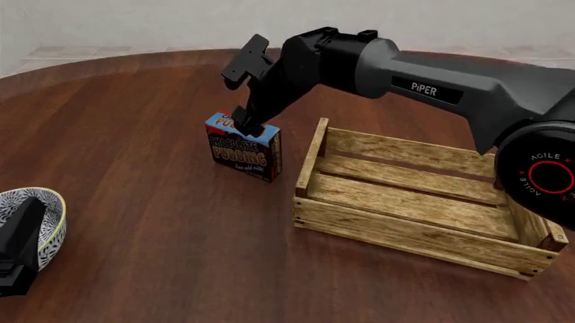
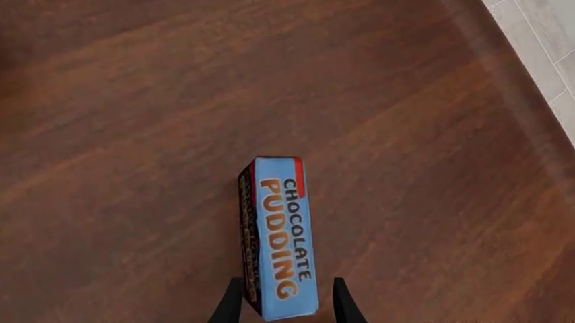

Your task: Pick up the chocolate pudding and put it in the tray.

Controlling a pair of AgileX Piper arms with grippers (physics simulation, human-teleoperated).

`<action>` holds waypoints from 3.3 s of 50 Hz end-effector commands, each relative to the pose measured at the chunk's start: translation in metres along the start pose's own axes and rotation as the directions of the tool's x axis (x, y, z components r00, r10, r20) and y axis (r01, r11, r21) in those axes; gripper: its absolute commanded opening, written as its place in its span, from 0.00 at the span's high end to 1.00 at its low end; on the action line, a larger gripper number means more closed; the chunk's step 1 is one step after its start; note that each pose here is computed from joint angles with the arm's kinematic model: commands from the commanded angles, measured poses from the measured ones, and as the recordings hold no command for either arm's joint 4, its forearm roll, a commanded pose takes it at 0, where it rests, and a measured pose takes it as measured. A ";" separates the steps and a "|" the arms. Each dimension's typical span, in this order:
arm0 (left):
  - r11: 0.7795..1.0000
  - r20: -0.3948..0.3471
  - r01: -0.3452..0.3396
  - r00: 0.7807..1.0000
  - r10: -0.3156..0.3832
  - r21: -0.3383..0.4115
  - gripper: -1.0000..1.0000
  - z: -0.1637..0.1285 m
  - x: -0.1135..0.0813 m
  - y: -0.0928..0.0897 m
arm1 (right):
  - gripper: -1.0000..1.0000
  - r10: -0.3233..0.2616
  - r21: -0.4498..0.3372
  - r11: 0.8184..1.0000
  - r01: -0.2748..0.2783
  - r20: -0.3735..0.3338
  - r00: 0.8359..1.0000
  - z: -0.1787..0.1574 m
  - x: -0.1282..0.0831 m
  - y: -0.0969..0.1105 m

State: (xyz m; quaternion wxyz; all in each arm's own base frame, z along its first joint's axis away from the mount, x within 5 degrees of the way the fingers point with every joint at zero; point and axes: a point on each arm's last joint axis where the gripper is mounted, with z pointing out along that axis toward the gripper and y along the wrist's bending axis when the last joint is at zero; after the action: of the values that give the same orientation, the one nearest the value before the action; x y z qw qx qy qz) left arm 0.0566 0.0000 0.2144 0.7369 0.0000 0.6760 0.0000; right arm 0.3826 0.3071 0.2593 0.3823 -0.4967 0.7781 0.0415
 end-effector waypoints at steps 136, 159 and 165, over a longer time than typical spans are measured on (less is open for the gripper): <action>1.000 0.000 0.000 1.000 0.000 0.000 0.00 0.000 0.000 0.000 | 0.00 0.117 -0.001 0.993 -0.118 -0.063 0.991 0.053 0.036 0.001; 1.000 0.000 0.000 1.000 0.000 0.000 0.00 0.000 0.000 0.000 | 0.00 0.128 -0.002 0.992 -0.128 -0.070 0.989 0.059 0.039 0.001; 1.000 0.000 0.000 1.000 0.000 0.000 0.00 0.000 0.000 0.000 | 0.00 0.130 -0.001 0.991 -0.131 -0.072 0.989 0.060 0.041 0.001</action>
State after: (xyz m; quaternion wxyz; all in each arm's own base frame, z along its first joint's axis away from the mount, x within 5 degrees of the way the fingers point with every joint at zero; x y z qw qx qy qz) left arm 0.0566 0.0000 0.2144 0.7368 0.0000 0.6761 0.0000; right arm 0.4065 0.3040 0.1953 0.3534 -0.4478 0.8198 0.0497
